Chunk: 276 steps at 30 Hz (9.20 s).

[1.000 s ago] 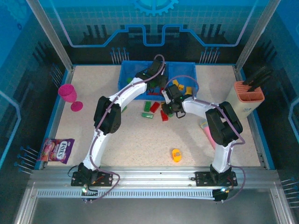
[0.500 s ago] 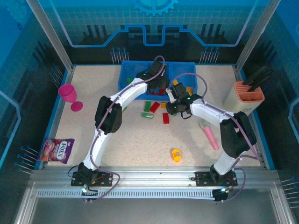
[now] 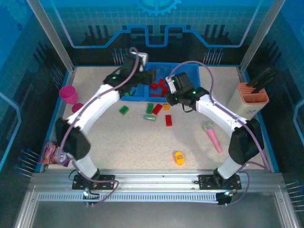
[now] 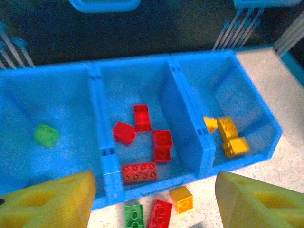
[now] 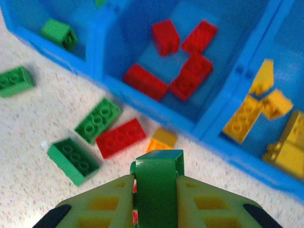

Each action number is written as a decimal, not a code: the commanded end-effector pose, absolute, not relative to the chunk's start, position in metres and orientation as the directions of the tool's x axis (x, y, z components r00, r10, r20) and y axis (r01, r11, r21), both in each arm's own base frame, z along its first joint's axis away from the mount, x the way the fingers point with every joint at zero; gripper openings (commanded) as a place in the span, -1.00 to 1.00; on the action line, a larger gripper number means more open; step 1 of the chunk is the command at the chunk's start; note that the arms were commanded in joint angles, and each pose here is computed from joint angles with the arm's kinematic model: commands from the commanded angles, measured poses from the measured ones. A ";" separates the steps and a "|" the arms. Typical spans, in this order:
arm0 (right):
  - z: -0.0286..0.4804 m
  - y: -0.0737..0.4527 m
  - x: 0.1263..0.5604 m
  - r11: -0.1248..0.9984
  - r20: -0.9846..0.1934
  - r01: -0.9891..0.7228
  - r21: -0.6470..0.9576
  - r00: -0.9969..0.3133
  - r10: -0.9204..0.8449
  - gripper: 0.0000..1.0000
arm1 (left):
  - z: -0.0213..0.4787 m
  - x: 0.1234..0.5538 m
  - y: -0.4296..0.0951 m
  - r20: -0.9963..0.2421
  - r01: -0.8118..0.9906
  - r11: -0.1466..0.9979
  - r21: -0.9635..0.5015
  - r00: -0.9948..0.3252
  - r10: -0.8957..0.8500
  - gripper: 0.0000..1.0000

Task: Sort the legos into containers by color
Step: Place the lego in the container, then pick up the lego from the middle-left of the table, then place the lego in the container, then pick up the lego from the center of the table, then place the lego in the container, then pick up the lego from the center of the table.

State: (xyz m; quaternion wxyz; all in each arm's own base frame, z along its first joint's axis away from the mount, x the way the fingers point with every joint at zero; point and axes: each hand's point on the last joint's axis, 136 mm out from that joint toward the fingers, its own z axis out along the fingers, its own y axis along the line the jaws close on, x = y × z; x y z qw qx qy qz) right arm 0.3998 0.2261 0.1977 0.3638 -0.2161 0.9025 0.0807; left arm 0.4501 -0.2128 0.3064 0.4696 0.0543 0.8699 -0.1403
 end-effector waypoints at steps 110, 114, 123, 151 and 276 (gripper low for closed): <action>0.151 0.240 0.335 0.839 -0.643 -0.544 0.021 -0.650 -0.405 0.51 | 0.001 0.375 -0.102 -0.206 -0.131 0.982 -0.138 -0.966 -0.158 -0.07; 0.150 0.253 0.346 0.818 -0.656 -0.574 0.032 -0.629 -0.416 0.50 | 0.006 0.366 -0.111 -0.201 -0.114 0.984 -0.134 -0.970 -0.140 -0.19; 0.141 0.294 0.373 0.718 -0.693 -0.695 0.019 -0.527 -0.492 0.50 | 0.069 0.359 -0.130 -0.290 -0.064 0.982 -0.175 -0.950 -0.114 -0.23; 0.065 0.347 0.382 0.546 -0.566 -0.832 -0.101 -0.403 -0.719 0.46 | 0.116 0.524 -0.144 -0.497 -0.017 0.981 -0.194 -0.860 -0.114 -0.14; 0.277 0.348 0.437 0.646 -0.859 -0.722 -0.247 -0.145 -0.490 0.08 | 0.122 0.381 -0.189 -0.518 0.286 0.939 -0.190 -0.842 0.151 0.30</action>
